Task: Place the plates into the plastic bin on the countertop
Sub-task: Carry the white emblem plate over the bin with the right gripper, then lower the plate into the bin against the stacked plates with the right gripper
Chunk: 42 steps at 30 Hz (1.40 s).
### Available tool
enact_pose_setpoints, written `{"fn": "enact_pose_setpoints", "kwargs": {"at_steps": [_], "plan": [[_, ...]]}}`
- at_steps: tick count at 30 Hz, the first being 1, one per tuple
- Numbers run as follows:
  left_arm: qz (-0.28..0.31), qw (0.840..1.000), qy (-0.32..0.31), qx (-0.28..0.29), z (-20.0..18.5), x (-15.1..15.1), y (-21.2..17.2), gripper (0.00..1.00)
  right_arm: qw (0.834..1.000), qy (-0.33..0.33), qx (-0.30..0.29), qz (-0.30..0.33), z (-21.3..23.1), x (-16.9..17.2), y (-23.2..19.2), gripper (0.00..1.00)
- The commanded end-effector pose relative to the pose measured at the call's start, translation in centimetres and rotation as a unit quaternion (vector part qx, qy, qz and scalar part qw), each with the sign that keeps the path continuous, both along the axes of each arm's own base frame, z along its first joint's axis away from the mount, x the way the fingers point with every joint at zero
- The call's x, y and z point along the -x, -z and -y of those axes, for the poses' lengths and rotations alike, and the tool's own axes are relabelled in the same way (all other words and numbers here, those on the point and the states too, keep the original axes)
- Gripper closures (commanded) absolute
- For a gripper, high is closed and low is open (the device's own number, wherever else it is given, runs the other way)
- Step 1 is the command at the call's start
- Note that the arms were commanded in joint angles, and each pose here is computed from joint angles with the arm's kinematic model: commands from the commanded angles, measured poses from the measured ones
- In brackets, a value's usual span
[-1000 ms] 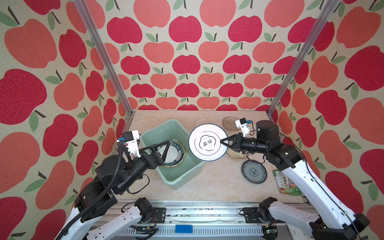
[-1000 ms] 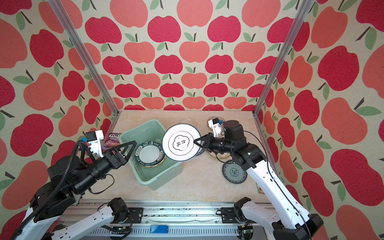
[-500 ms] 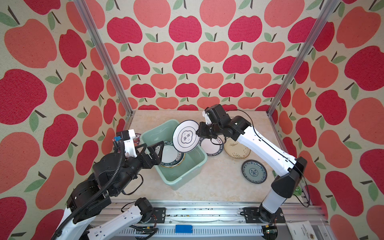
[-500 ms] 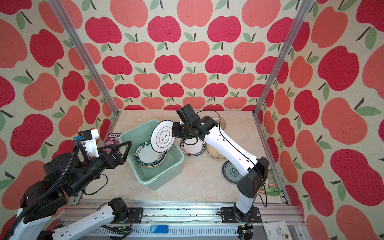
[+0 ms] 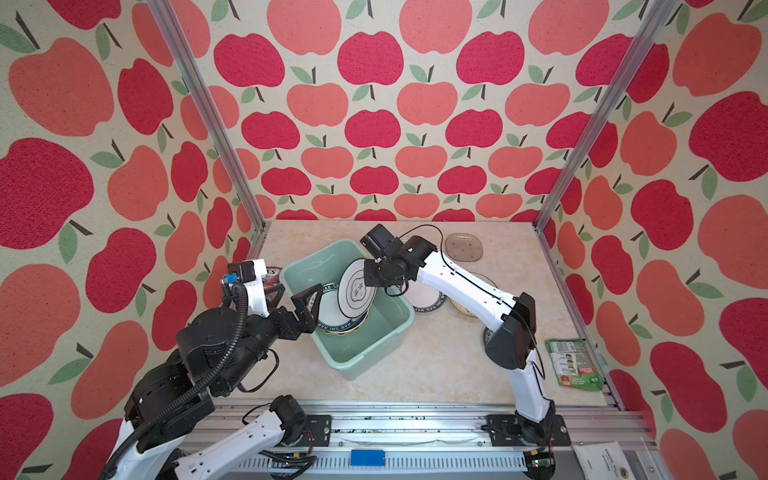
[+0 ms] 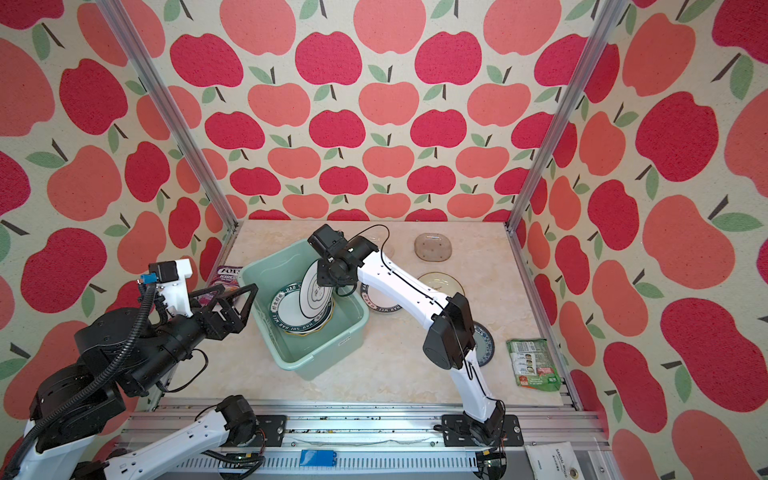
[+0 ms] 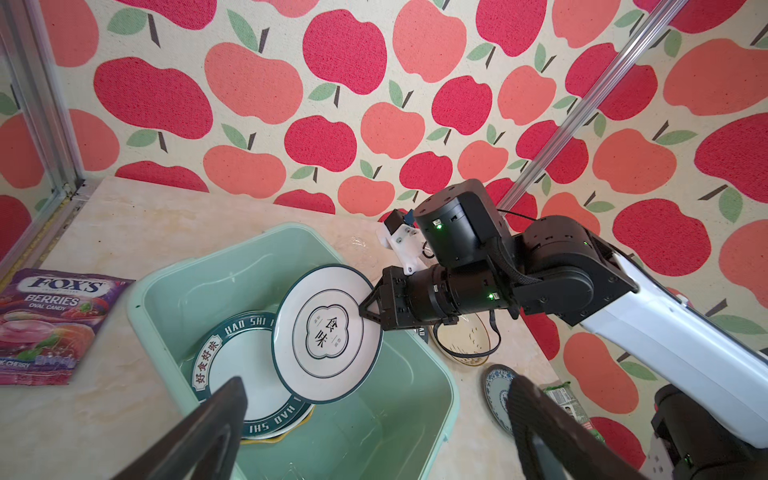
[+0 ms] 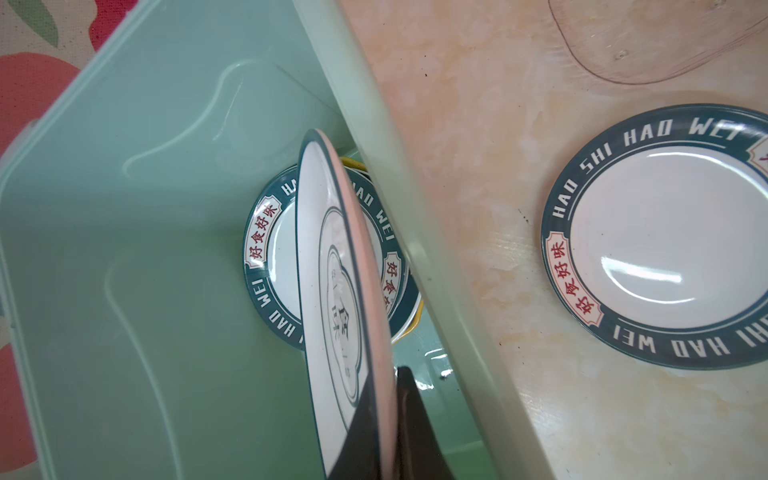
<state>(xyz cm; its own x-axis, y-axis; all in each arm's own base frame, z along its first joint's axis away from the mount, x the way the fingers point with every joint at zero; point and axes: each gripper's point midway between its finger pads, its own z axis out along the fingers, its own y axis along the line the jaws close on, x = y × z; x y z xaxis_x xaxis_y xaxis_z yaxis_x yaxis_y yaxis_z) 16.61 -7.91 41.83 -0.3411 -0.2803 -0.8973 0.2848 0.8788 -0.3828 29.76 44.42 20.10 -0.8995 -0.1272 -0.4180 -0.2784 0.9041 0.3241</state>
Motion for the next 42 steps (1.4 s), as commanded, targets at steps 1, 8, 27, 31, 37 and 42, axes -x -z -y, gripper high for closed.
{"fn": "enact_pose_setpoints", "kwargs": {"at_steps": [1,8,27,31,37,42], "plan": [[0.000,1.000,-0.011,-0.026,-0.8,0.1,1.0,0.01,1.000,0.017,0.007,-0.006,-0.8,0.1,0.4,1.00],[-0.002,0.999,-0.001,-0.042,-0.3,-0.1,1.5,0.01,1.000,0.007,0.003,-0.026,-2.5,0.0,2.6,1.00],[-0.004,0.998,0.015,-0.064,0.6,-0.5,1.7,0.01,0.998,-0.001,-0.010,-0.062,-3.8,-0.1,5.7,0.93],[-0.010,0.997,0.013,-0.070,0.5,-0.5,2.2,0.01,0.997,-0.006,-0.022,-0.072,-4.4,0.1,6.1,0.84],[-0.015,0.997,0.010,-0.070,0.2,-0.2,2.6,0.01,0.996,-0.006,-0.030,-0.084,-4.7,0.2,6.9,0.73],[-0.017,0.997,0.007,-0.073,-0.1,-0.1,2.8,0.01,0.994,-0.006,-0.052,-0.096,-5.3,0.4,7.7,0.71]]}}
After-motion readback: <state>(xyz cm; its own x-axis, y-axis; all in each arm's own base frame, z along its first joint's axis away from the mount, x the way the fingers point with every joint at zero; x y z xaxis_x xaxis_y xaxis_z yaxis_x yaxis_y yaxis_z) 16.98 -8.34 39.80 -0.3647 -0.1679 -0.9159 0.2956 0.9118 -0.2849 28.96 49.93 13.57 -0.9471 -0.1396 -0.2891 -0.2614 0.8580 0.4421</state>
